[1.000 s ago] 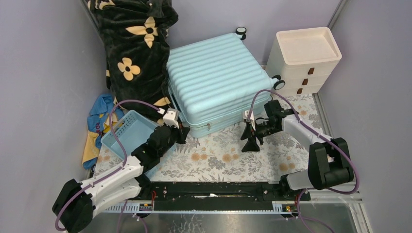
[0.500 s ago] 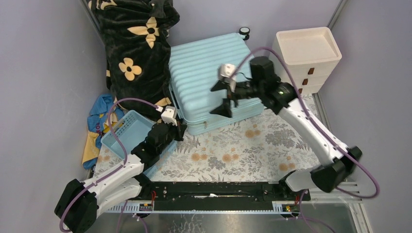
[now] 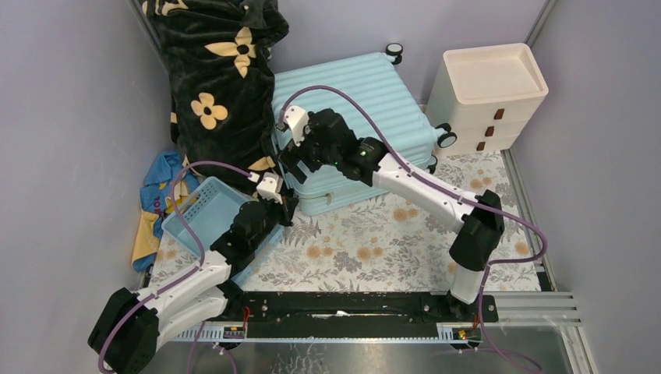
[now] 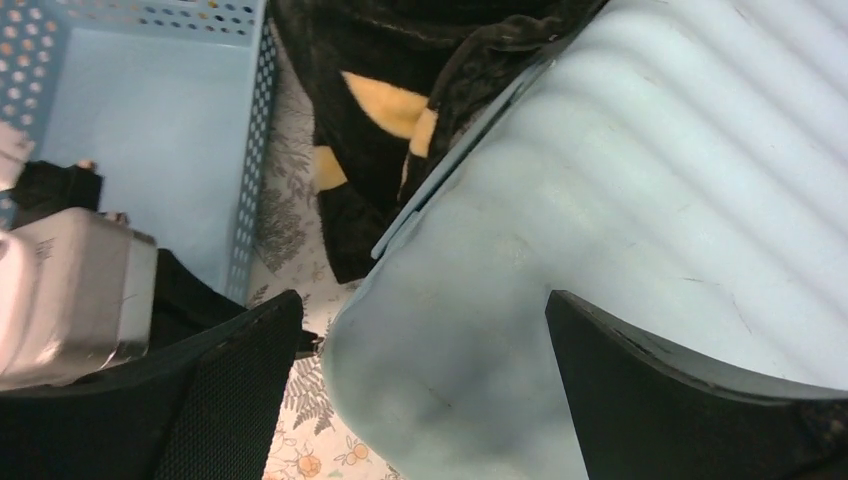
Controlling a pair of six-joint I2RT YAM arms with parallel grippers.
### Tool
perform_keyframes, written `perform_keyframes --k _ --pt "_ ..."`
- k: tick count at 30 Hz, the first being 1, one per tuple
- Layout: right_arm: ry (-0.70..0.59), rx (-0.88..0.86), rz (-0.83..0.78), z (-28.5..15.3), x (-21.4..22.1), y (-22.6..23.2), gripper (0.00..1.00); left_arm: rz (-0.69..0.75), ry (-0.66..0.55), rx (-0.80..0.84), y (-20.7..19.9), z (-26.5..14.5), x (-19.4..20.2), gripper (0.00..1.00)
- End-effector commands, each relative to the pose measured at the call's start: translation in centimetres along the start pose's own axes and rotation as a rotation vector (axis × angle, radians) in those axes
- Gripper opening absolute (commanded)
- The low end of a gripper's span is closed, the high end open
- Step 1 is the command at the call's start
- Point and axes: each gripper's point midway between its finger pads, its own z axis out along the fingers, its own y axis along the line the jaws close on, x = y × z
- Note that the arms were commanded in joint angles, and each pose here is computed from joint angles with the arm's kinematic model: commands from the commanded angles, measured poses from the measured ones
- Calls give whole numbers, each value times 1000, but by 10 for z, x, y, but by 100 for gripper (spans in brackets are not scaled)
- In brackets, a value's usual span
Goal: Open, take out, and arrange the luggage
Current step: Unzip the luggage at the center of the board.
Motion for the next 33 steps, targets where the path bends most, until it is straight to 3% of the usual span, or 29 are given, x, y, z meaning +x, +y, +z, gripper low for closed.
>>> perform_keyframes --k 1,9,21,33 --pt "12 205 11 -9 6 -25 99 35 -151 -65 14 0 -36 0" --pt "113 206 22 -25 59 -30 89 28 -108 -191 40 2 -35 0" --pt "169 170 67 -26 85 -38 87 -11 -60 -311 70 2 -40 0" --pt "182 138 107 -31 91 -47 88 141 32 -393 91 26 -47 0"
